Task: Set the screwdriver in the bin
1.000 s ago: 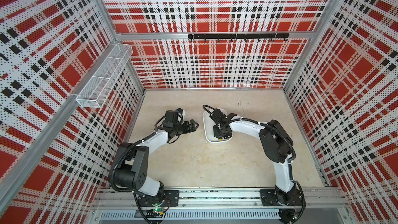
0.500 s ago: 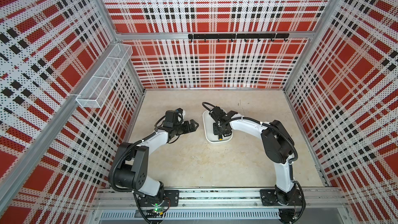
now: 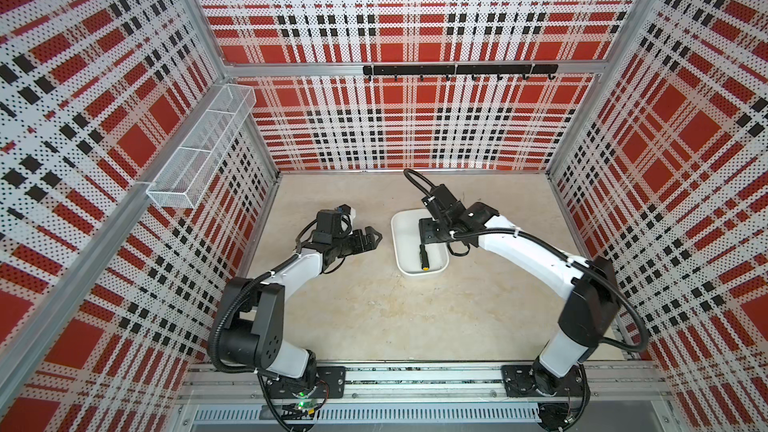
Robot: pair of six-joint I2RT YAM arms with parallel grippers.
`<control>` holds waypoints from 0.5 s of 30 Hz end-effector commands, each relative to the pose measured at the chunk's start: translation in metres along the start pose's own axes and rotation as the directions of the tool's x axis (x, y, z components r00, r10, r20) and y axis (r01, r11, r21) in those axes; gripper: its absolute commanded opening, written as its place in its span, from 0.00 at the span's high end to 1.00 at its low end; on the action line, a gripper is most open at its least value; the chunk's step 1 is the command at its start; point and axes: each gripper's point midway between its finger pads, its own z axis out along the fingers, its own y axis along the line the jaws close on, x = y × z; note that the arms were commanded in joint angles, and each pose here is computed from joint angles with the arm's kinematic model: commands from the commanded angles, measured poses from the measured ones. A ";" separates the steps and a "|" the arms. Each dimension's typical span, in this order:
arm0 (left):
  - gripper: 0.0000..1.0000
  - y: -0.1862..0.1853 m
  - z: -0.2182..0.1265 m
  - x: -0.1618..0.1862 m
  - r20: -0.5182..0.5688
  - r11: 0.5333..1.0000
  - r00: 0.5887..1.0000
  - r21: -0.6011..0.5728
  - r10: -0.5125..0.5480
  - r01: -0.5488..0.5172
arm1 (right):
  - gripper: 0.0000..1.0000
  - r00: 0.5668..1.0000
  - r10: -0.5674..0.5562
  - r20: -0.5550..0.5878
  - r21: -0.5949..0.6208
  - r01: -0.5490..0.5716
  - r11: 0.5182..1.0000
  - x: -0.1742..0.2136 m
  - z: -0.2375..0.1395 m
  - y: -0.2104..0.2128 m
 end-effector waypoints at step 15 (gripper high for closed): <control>0.02 0.021 -0.063 -0.075 0.326 0.973 0.943 -0.232 0.074 0.004 | 0.22 0.892 -0.156 0.424 0.359 -0.008 0.933 -0.029 -0.066 -0.178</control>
